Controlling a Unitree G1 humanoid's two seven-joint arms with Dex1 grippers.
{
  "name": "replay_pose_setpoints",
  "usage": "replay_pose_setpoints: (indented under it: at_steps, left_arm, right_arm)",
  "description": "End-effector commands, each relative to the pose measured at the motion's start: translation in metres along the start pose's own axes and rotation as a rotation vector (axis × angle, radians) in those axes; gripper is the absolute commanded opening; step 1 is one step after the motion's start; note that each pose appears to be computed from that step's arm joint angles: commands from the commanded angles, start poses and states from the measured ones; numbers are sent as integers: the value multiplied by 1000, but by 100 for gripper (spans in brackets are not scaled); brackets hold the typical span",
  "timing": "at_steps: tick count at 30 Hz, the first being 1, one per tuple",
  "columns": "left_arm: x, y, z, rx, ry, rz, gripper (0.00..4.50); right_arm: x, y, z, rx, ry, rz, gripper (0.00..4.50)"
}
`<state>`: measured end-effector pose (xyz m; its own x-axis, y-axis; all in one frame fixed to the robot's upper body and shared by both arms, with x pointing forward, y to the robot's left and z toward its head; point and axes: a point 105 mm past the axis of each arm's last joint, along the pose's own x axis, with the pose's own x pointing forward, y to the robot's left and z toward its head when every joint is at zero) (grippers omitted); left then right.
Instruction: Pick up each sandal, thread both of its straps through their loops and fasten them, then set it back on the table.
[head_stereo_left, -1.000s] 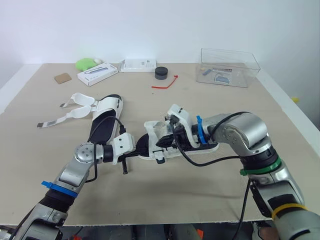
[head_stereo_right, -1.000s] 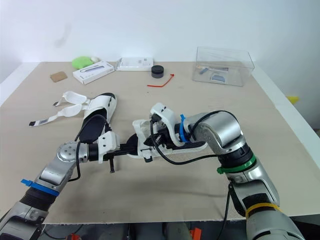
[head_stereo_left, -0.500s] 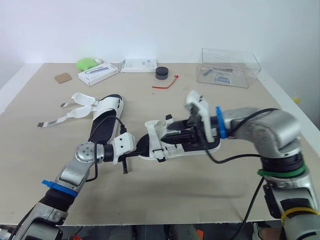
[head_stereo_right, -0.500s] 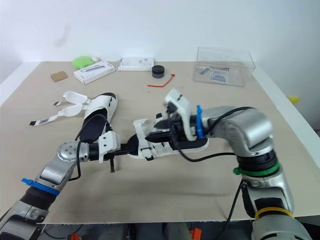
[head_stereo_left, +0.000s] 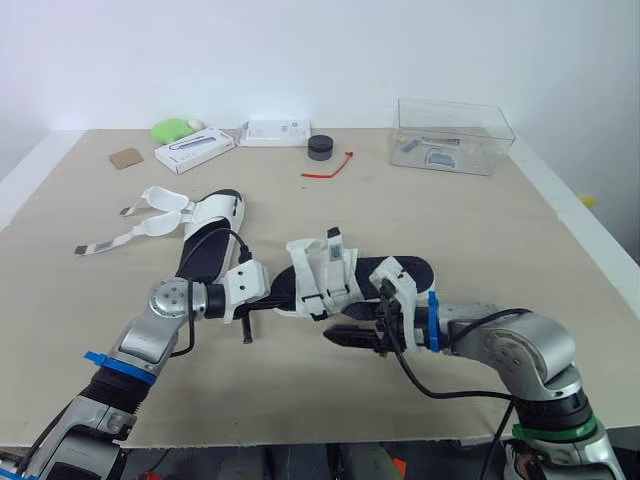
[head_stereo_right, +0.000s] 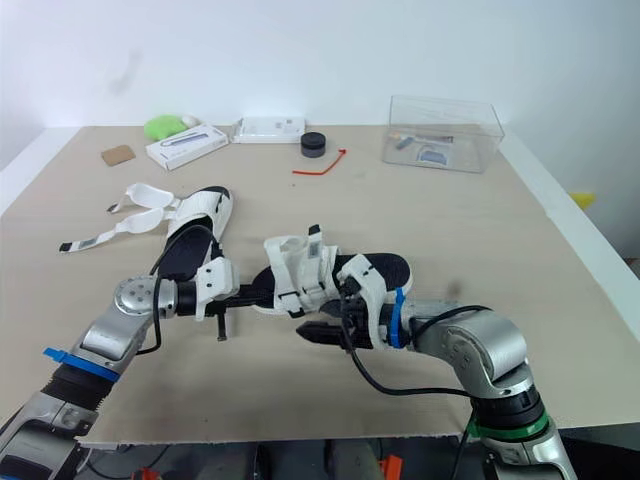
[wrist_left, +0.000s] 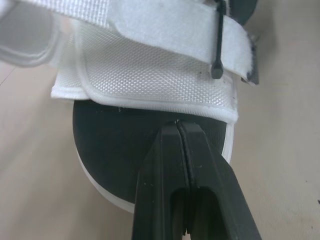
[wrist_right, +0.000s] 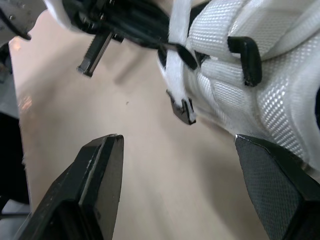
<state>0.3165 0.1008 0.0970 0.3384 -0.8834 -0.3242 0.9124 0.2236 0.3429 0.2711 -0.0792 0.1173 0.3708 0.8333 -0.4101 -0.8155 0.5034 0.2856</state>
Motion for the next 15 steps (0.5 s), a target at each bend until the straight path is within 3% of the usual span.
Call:
replay_pose_setpoints:
  at_steps: [1,12,15]
  left_arm:
    - [-4,-13,-35,-80,125,-43,0]
    - [-3,-15,-35,-78,129,-39,0]
    - [-5,-17,-37,-81,134,-37,0]
  right_arm:
    - [2,5,26,-38,-101,1,381]
    - [15,24,30,-18,-82,95,381]
    - [18,24,25,-8,-58,105,238]
